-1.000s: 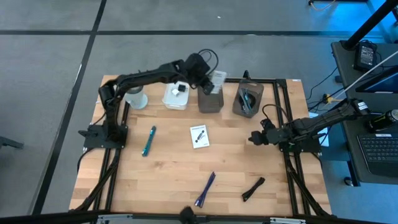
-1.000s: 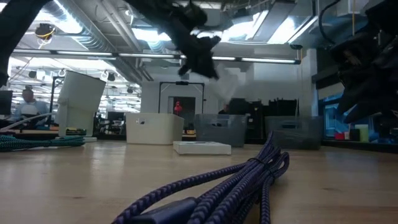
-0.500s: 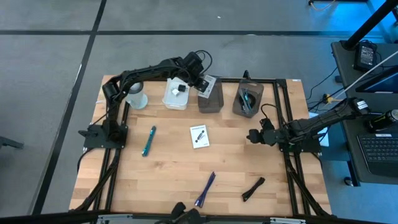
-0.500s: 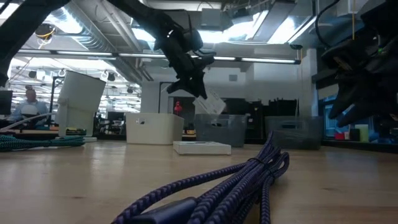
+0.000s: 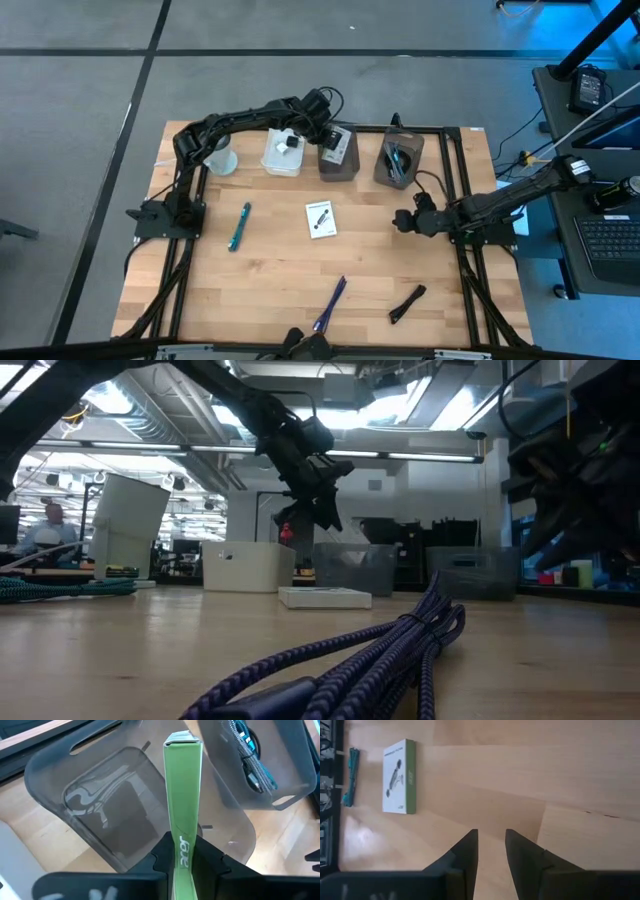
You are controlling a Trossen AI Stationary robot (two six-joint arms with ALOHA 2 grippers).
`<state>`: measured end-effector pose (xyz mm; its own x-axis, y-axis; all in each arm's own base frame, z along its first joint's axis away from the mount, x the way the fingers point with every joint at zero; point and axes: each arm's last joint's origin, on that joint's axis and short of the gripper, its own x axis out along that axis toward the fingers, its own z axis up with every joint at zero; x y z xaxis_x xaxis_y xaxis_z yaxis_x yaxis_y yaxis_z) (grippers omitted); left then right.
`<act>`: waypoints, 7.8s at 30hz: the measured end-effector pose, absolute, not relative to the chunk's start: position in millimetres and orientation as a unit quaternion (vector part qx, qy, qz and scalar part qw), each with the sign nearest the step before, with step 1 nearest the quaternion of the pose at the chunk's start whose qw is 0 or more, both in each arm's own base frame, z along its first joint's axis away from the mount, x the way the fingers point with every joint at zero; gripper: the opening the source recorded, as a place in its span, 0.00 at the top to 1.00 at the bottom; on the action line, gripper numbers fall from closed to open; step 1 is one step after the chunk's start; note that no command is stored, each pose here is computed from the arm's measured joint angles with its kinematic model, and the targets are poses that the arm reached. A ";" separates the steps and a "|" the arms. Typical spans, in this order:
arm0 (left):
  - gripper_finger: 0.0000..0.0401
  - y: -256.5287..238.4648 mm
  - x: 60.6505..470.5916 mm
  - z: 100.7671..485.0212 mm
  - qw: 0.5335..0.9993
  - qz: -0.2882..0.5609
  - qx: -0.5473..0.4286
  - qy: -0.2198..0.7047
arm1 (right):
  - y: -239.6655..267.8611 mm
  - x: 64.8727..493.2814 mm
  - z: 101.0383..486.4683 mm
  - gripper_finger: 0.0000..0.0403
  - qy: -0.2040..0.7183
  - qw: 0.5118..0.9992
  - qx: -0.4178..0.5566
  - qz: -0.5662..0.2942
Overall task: Pick and place items into bin
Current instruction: Put the right white card reader box into the left black bin, then put the black charger cable into the right black bin, then put the blue charger cable into the right black bin
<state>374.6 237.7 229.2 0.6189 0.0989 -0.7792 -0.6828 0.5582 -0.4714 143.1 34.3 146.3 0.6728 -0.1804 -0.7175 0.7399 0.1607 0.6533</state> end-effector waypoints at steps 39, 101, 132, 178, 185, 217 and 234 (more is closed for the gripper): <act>0.83 210.6 383.9 274.0 0.875 0.268 -0.260 0.306 | -2.4 155.5 151.0 0.75 0.278 0.854 0.329 -0.291; 1.00 -46.4 168.4 235.8 0.965 0.025 -0.010 0.261 | 144.3 213.6 238.0 0.68 0.738 0.671 -0.026 0.072; 1.00 -48.8 168.3 235.4 0.965 0.023 -0.021 0.259 | 256.0 210.3 124.0 0.63 0.722 0.665 -0.119 0.149; 1.00 -43.2 176.3 252.3 0.981 0.098 0.033 0.164 | -19.9 235.0 299.2 0.89 0.299 0.766 0.153 -0.548; 1.00 -40.3 175.8 252.8 0.975 0.147 0.041 0.158 | -108.8 225.8 307.5 0.89 0.347 0.769 0.233 -0.483; 1.00 -29.4 177.1 253.2 0.967 0.206 0.011 0.149 | -223.7 213.5 191.3 0.84 0.579 0.637 0.332 -0.385; 1.00 -29.3 177.1 253.1 0.967 0.207 0.013 0.150 | -226.4 197.1 214.0 0.64 0.565 0.655 0.300 -0.402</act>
<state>177.1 -29.3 253.1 0.8693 0.4043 -0.2845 -0.3966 0.9139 0.0869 197.1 -226.4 214.0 0.0381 -0.1868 -0.9816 0.8660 0.4963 -0.0608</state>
